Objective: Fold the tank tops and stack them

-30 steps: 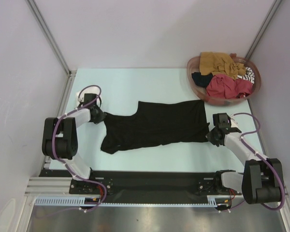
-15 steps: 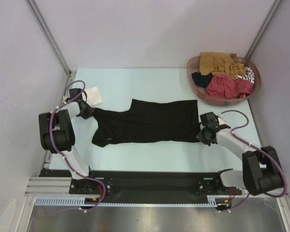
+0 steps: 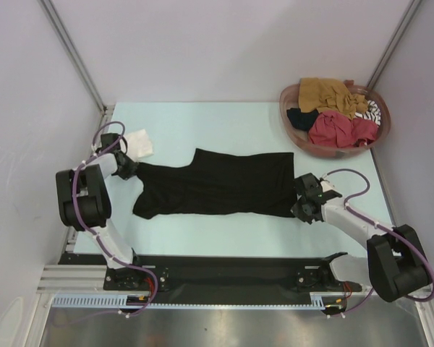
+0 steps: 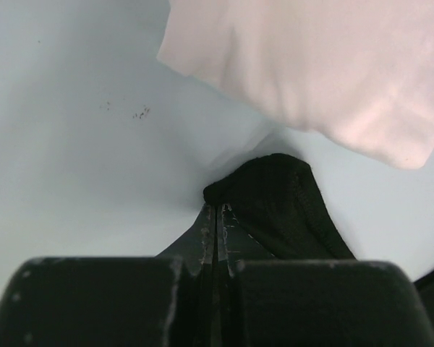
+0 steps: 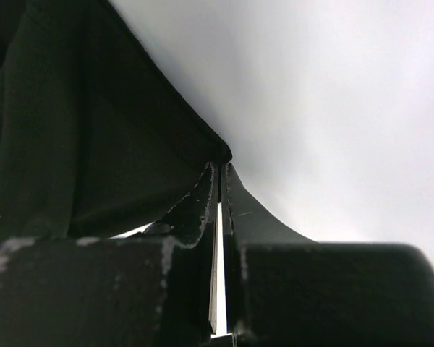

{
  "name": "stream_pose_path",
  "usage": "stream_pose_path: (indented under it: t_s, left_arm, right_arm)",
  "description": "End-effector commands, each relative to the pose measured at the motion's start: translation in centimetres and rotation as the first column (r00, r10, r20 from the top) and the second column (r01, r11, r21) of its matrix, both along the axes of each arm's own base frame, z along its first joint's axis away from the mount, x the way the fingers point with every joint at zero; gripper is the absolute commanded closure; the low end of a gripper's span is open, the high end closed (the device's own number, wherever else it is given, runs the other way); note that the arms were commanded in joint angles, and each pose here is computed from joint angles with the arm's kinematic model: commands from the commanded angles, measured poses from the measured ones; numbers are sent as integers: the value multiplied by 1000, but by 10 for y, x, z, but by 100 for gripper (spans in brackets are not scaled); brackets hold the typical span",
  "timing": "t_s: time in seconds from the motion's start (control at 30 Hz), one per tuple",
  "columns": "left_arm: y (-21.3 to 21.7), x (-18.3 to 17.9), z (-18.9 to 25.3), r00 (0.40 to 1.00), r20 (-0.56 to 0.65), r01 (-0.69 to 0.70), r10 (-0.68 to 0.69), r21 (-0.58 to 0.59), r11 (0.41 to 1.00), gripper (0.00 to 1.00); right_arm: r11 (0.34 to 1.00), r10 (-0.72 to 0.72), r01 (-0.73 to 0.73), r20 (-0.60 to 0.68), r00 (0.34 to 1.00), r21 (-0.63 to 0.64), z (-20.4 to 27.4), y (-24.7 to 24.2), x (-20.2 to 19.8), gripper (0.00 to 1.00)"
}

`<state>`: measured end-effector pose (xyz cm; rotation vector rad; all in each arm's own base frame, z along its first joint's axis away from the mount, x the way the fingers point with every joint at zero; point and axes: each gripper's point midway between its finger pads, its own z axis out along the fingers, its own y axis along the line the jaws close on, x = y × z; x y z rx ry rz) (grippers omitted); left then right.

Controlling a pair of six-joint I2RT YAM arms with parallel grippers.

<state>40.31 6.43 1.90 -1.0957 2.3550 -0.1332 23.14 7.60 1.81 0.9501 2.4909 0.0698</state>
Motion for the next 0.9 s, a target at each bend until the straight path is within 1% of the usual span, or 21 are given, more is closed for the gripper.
stream_pose_path:
  t_s: [0.0,0.07,0.23,0.3,0.33,0.37,0.4,0.43,0.47,0.53,0.63,0.67,0.7,0.73,0.77,0.8,0.87]
  left_arm:
    - [4,-3,19,999,52,3,-5,31,1000,99]
    - [6,-6,25,998,64,-8,5,47,999,99]
    - [7,-20,22,998,52,-27,24,61,998,98]
    - [3,-19,21,998,62,0,-3,46,999,80]
    - [1,-18,23,997,77,17,-21,48,999,60]
    - [2,-17,26,995,100,14,-19,51,999,54]
    - [1,-23,25,995,102,10,-16,54,998,51]
    - [2,-23,36,991,134,3,-12,66,998,48]
    - [3,-24,40,989,145,-2,-8,74,997,46]
    - [2,-28,46,987,161,-7,-4,70,998,46]
    - [-7,-39,41,987,160,-6,0,39,999,40]
    - [-9,-41,46,984,177,-7,1,35,999,34]
    - [-11,-50,39,986,165,-8,3,29,1000,28]
    - [-10,-55,39,986,164,-24,19,30,999,15]
    - [-12,-58,48,982,187,-26,21,28,999,0]
    - [-15,-67,43,984,178,-24,20,19,1000,0]
    - [-22,-75,47,979,200,-26,27,-9,1000,0]
  right_arm:
    - [999,-31,30,-20,999,-26,-2,-12,-14,100]
    - [1000,-18,17,-16,1000,-17,-2,-9,-19,100]
    - [1000,-5,5,-24,1000,-11,-4,-3,-28,100]
    - [1000,-5,5,-32,999,-17,-4,-4,-30,100]
    - [1000,-5,4,-31,1000,-21,-3,-4,-30,99]
    - [1000,1,-2,-24,1000,-22,-2,-4,-29,97]
    - [1000,8,-8,-18,1000,-19,0,-4,-28,95]
    - [1000,10,-10,-11,1000,-19,1,-4,-28,92]
    - [1000,11,-11,-3,1000,-16,2,-3,-26,91]
    - [1000,13,-13,10,1000,-6,4,-2,-25,91]
    - [1000,12,-12,20,1000,-2,6,-1,-23,90]
    - [1000,16,-16,23,1000,2,6,0,-22,83]
    - [1000,21,-21,21,1000,2,6,0,-22,80]
    - [1000,24,-25,27,999,6,6,1,-21,77]
    - [1000,30,-30,31,999,9,6,2,-21,75]
    - [1000,29,-29,33,999,8,6,1,-20,75]
    - [1000,28,-28,39,999,8,6,1,-20,75]
